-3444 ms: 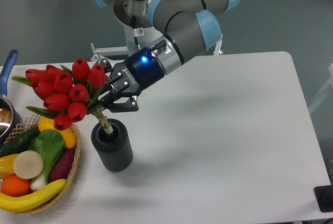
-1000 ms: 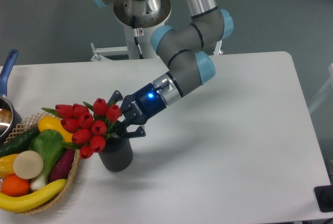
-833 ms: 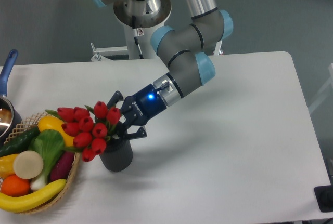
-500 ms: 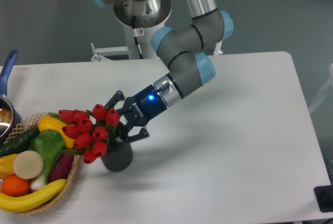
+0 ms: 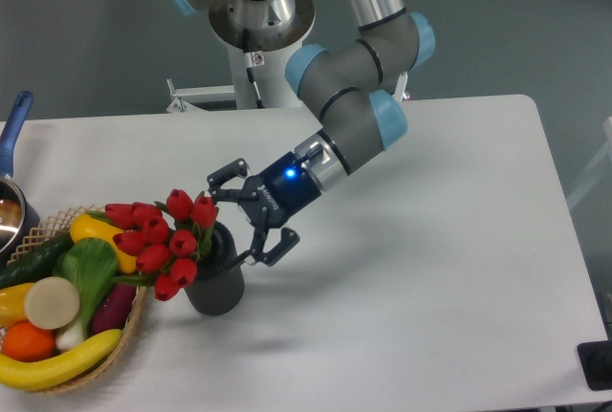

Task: Insert the flowers into the vase

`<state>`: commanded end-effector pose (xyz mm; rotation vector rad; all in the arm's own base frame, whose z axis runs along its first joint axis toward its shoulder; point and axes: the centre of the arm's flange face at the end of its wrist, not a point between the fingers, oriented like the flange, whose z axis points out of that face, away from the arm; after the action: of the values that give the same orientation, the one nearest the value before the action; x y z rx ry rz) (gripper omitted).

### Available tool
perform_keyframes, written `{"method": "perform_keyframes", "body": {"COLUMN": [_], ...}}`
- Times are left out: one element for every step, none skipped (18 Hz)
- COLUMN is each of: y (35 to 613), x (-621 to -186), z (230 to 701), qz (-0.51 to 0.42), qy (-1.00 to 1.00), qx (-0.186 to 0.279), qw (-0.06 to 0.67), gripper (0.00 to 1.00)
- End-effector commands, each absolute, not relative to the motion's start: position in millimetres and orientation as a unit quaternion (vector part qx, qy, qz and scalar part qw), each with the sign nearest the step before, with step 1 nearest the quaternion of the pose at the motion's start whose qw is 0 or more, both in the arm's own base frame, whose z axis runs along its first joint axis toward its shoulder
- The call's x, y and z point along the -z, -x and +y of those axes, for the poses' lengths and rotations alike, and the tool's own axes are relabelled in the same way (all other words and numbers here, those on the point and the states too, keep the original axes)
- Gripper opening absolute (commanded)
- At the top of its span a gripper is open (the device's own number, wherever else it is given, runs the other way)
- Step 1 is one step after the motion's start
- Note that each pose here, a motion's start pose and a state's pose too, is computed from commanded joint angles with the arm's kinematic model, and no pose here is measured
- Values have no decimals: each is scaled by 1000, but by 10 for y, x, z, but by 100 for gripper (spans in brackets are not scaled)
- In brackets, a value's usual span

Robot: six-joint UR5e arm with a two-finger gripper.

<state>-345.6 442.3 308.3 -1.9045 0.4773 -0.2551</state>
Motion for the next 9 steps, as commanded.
{"method": "perform_keyframes", "body": {"y": [3552,3666,3773,3920,4045,4193,4351,4391,4449], "x": [-3225,-3348,-3465,-3546,-3587,-3695,-3741,-3816,-3983], "z": [4289,4153,3991,3787,3613,3433,3230,3106,2973], "qz": [202,202,201,196,192,189,177,174,175], "qy": [819,836,853,867,880,891,902,910,914], "qx": [76,43,8,-25,-52,-83,-106,-125,-153], "qw": [531,509,482,457,432,404,379,355,332], "gripper": [100,100,100,100,100,100,100,100,100]}}
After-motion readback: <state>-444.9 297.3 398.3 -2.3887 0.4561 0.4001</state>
